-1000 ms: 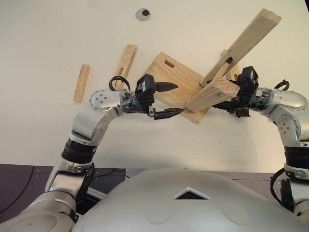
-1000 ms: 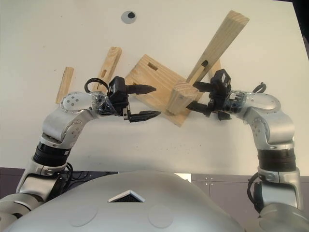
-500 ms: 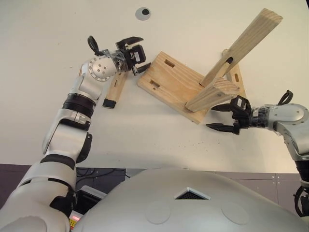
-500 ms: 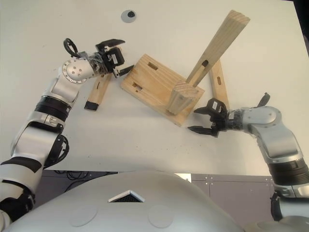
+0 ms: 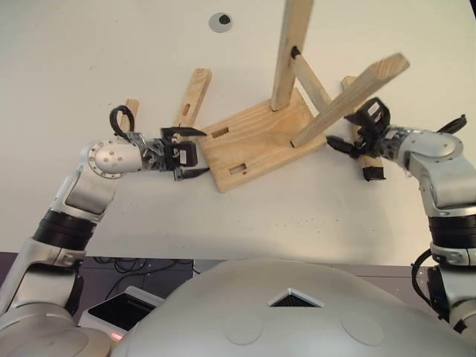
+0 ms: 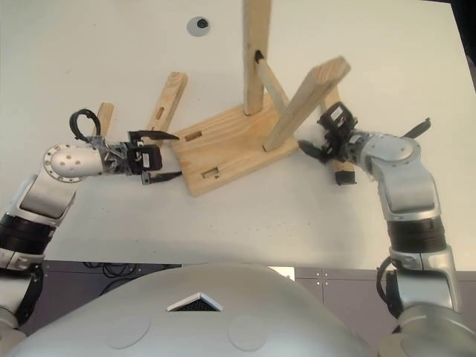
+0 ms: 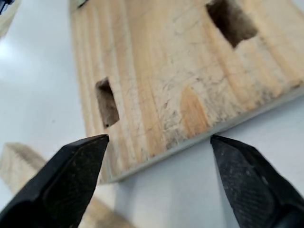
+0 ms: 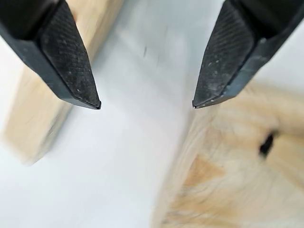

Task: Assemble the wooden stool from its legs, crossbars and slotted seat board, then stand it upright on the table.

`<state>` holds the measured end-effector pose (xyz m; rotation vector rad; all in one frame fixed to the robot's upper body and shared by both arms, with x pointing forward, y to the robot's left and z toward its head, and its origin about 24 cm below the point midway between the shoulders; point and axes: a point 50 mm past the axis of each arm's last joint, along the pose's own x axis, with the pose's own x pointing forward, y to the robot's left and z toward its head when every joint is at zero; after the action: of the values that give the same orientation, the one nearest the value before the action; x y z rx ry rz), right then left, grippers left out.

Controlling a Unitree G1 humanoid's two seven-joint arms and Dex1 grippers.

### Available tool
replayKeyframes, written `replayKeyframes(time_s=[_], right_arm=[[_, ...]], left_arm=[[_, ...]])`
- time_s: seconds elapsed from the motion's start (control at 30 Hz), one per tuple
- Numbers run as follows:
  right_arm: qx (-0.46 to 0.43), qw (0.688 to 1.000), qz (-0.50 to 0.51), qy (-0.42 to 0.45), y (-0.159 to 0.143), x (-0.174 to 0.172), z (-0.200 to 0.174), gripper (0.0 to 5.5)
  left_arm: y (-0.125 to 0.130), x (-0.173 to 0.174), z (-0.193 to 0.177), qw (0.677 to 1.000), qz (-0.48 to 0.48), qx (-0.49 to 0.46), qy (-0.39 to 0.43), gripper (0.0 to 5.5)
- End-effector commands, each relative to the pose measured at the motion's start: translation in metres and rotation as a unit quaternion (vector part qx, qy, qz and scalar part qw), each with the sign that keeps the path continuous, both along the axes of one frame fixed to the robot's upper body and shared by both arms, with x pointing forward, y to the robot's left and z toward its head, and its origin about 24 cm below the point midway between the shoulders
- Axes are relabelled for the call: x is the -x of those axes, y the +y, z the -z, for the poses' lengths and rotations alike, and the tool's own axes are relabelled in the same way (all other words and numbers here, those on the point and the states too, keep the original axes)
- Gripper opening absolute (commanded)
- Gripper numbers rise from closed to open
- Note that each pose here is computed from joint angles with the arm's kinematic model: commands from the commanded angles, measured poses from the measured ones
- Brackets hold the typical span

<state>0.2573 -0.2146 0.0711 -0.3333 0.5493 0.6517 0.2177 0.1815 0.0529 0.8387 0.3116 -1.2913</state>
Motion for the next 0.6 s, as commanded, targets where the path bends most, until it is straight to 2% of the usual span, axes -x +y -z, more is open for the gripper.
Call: replayKeyframes(time_s=[0.03,0.13,0.27,0.33,0.37,0.43,0.47,0.6], right_arm=[[-0.047,0.998,-0.021,-0.035,0.013,-0.009,-0.017,3.57],[-0.024,0.998,-0.010,-0.053,-0.003,-0.010,-0.030,3.57],[0.031,0.998,-0.027,-0.047,-0.018,0.000,-0.033,3.57],[0.018,0.997,-0.065,-0.025,-0.013,0.011,-0.035,3.57],[0.003,0.995,-0.100,-0.005,-0.007,0.021,-0.035,3.57],[-0.039,0.983,-0.176,0.034,0.009,0.041,-0.032,3.57],[-0.057,0.977,-0.197,0.051,0.015,0.048,-0.029,3.57],[-0.073,0.970,-0.211,0.092,0.029,0.055,-0.010,3.57]], left_arm=[[0.001,-0.002,-0.010,1.000,0.002,0.005,-0.003,3.97],[0.011,-0.004,-0.029,1.000,0.009,-0.013,-0.004,3.97],[0.000,0.000,-0.063,0.999,0.030,0.026,0.005,3.97],[-0.008,-0.012,-0.079,0.998,0.016,0.062,-0.023,3.97],[-0.007,-0.027,-0.082,0.996,-0.010,0.063,-0.064,3.97],[0.000,-0.061,-0.078,0.984,-0.073,0.037,-0.158,3.97],[0.000,-0.070,-0.070,0.980,-0.075,0.015,-0.182,3.97],[-0.009,-0.078,-0.033,0.983,-0.044,-0.009,-0.178,3.97]])
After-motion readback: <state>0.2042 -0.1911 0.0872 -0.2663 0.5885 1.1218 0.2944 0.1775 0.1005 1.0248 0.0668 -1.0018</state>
